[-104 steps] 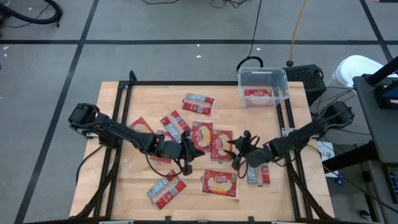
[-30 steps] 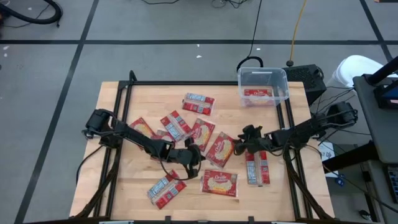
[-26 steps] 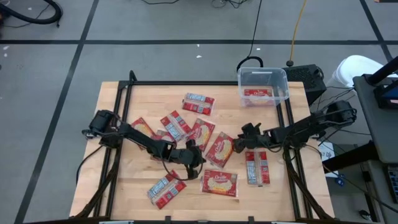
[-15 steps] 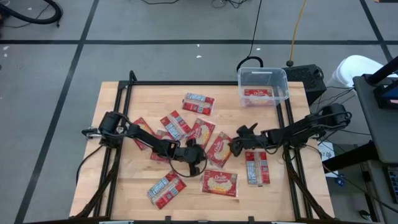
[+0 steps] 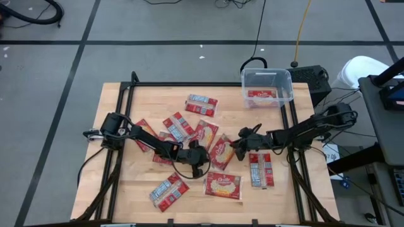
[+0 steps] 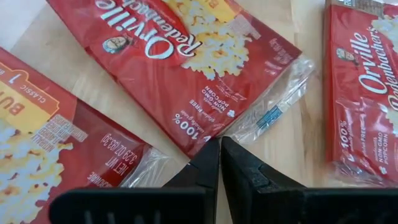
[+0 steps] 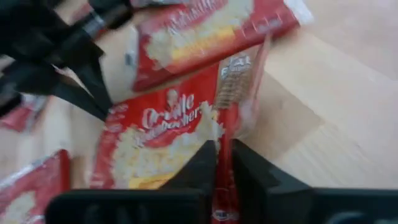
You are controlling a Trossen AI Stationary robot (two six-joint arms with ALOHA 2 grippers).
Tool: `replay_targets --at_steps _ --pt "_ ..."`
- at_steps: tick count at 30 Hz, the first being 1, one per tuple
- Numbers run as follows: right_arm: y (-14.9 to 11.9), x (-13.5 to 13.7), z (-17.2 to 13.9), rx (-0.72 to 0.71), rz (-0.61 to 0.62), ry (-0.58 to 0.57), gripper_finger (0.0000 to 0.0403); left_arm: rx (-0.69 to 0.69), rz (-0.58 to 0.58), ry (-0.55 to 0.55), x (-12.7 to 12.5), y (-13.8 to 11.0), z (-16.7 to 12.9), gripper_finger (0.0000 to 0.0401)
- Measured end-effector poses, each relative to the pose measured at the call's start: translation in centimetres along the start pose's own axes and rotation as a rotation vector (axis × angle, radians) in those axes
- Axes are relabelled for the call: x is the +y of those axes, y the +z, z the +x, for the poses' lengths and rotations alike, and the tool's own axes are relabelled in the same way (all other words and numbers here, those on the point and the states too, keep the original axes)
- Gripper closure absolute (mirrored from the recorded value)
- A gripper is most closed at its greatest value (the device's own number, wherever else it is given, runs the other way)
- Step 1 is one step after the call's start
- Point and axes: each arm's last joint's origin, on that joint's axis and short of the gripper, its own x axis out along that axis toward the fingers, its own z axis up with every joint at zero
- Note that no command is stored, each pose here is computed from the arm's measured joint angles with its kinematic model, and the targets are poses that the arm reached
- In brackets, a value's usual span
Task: Sort popcorn bags into baskets
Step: Put the popcorn bag into the transparent container
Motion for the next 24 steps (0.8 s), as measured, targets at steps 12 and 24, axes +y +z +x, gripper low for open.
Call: replay_targets --at_steps 12,24 --pt "3.2 1.8 -3.8 -0.254 -0.066 0.076 0.0402 -0.169 0.016 0.235 -2.8 3.7 -8.3 0.0375" --pt "8.9 3.9 -9.2 -0.568 -0.217 -0.206 0.0403 -0.235 0.054 0.318 -3.9 4.3 -12.0 0.0375"
